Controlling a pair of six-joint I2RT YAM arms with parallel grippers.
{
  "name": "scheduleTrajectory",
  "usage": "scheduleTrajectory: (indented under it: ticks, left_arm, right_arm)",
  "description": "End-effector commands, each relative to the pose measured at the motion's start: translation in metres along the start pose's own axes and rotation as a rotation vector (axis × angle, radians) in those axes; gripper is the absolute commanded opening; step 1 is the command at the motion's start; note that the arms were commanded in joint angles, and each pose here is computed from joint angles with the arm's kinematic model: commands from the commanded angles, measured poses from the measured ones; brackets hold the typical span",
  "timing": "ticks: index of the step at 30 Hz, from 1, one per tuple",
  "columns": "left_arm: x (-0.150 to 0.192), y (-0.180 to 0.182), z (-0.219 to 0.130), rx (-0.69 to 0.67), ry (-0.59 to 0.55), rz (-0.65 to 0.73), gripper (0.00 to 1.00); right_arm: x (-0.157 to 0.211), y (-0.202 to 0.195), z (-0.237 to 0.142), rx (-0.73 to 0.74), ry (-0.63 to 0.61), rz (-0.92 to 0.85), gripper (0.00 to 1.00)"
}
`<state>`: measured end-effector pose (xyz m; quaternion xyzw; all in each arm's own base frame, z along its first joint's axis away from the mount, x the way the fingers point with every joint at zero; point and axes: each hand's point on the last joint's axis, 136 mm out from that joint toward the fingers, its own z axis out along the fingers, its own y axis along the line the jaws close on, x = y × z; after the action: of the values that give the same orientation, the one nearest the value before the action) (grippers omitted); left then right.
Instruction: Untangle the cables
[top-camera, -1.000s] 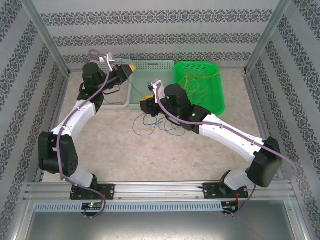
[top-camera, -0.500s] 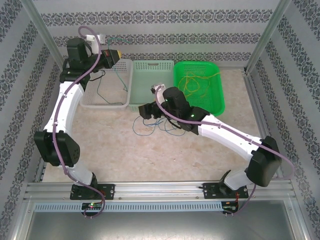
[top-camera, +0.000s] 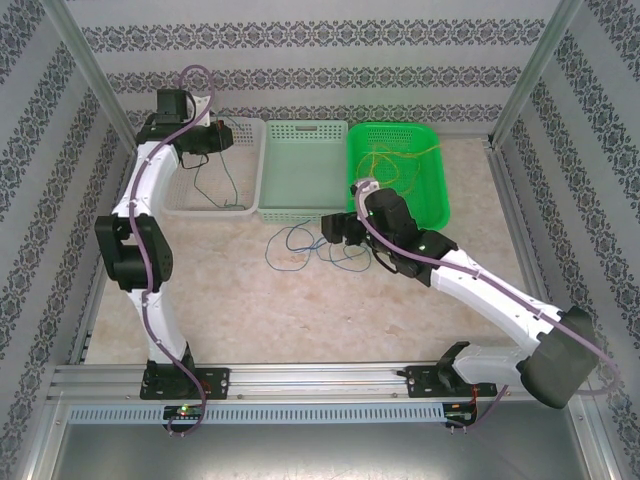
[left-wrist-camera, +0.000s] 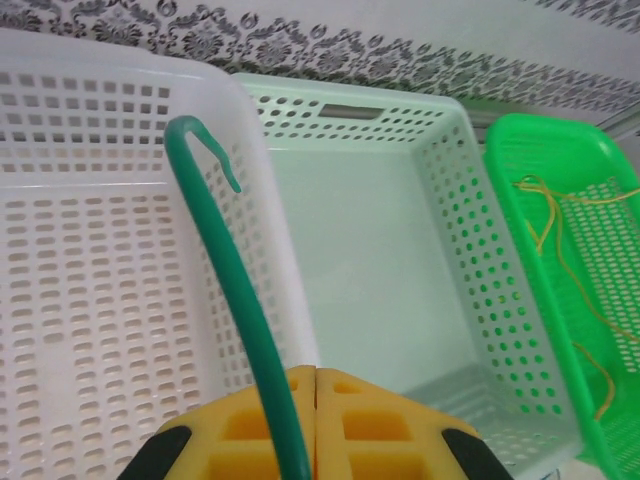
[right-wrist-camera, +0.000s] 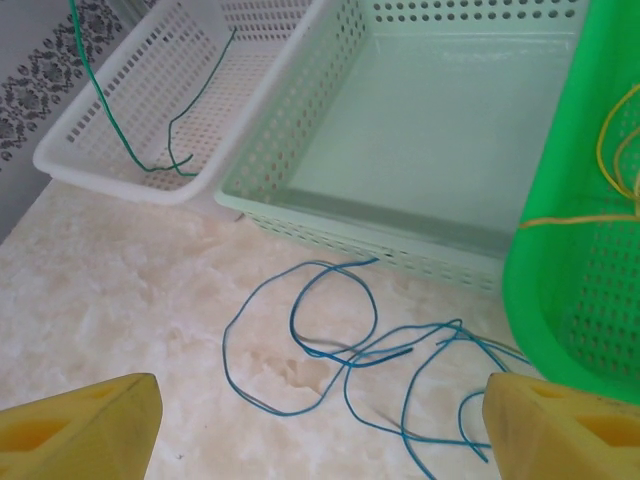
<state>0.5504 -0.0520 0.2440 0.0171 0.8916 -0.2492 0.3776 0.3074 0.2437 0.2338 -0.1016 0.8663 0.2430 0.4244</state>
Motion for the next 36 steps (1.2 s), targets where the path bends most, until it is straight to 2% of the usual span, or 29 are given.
scheduleTrajectory:
  ticks: [1,5,8,9,15,17,18,25,36]
  left_arm:
    - [-0.001,0.015,0.001,-0.053,0.028,0.023,0.0]
    - [0.013,0.034,0.017,-0.102,0.089,0.004,0.0]
    - [0.024,0.042,0.026,-0.112,0.123,-0.011,0.07]
    - [0.025,0.043,0.028,-0.11,0.126,-0.011,0.12]
    - [0.028,0.047,0.032,-0.12,0.131,-0.029,0.62]
    - [0.023,0.043,0.027,-0.122,0.112,-0.032,0.84]
    - [0.021,0.042,0.024,-0.127,0.1,-0.033,1.0]
    - [0.002,0.022,-0.011,-0.138,-0.02,-0.054,1.0]
    - [0.03,-0.002,-0.061,-0.139,-0.142,-0.112,1.0]
  right_arm:
    - [0.008,-0.015,-0.008,0.055,0.006,0.037,0.84]
    - [0.013,-0.023,-0.011,0.077,0.016,0.05,0.83]
    - [0.015,-0.026,-0.013,0.087,0.02,0.049,0.83]
    - [0.016,-0.027,-0.012,0.089,0.022,0.047,0.83]
    - [0.031,-0.04,-0.006,0.134,0.071,0.04,0.83]
    - [0.043,-0.048,-0.001,0.16,0.116,0.051,0.8]
    - [0.049,-0.052,0.001,0.177,0.143,0.058,0.79]
    - [0.087,-0.053,0.032,0.169,0.334,0.094,0.69]
    - [0.119,-0.024,0.097,0.127,0.46,-0.031,0.72]
